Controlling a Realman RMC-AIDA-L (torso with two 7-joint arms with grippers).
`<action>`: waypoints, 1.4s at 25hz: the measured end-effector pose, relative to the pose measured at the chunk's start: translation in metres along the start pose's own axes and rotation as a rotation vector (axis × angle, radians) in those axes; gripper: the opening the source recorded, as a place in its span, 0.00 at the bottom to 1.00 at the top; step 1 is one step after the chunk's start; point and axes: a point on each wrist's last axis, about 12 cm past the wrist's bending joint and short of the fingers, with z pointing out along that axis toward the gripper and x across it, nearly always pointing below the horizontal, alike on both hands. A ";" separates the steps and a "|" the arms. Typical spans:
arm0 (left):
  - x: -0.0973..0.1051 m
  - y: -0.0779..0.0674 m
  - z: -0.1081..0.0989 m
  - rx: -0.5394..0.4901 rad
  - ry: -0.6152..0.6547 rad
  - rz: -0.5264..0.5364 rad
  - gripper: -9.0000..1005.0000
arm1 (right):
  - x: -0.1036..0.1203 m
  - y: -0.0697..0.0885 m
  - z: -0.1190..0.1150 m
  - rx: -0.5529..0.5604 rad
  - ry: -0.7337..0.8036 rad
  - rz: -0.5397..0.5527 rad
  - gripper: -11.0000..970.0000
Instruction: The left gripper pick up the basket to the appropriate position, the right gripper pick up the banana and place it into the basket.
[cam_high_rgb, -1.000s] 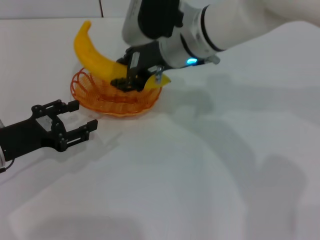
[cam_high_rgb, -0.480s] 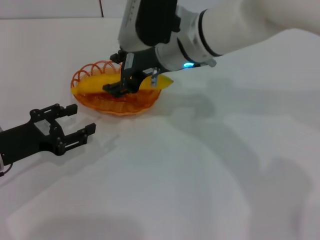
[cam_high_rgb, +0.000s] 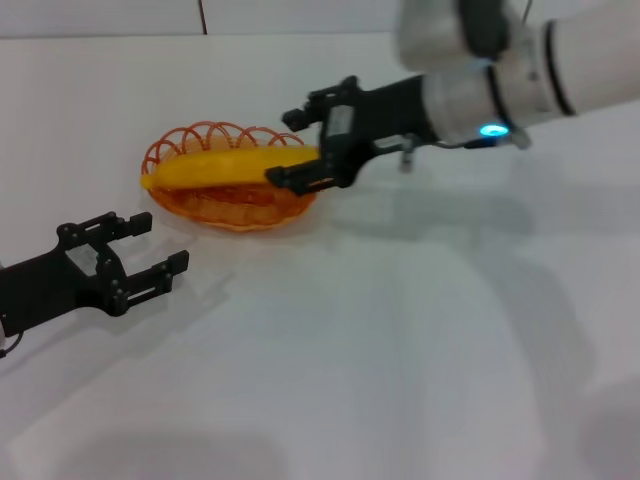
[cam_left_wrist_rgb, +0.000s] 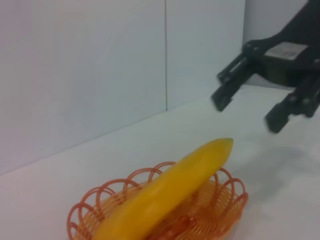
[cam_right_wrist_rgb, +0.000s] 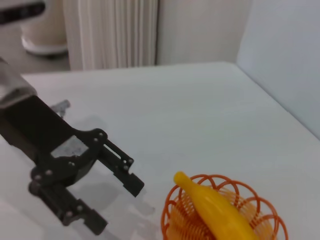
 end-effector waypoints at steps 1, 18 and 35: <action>0.000 0.000 0.000 -0.001 0.000 -0.001 0.70 | 0.007 -0.002 -0.007 -0.004 -0.021 0.021 0.76; 0.000 0.000 -0.001 -0.008 -0.009 -0.005 0.70 | 0.112 -0.011 -0.054 0.101 -0.153 0.276 0.76; 0.006 -0.002 -0.002 -0.031 -0.037 -0.013 0.70 | 0.143 0.006 -0.065 0.119 -0.181 0.327 0.76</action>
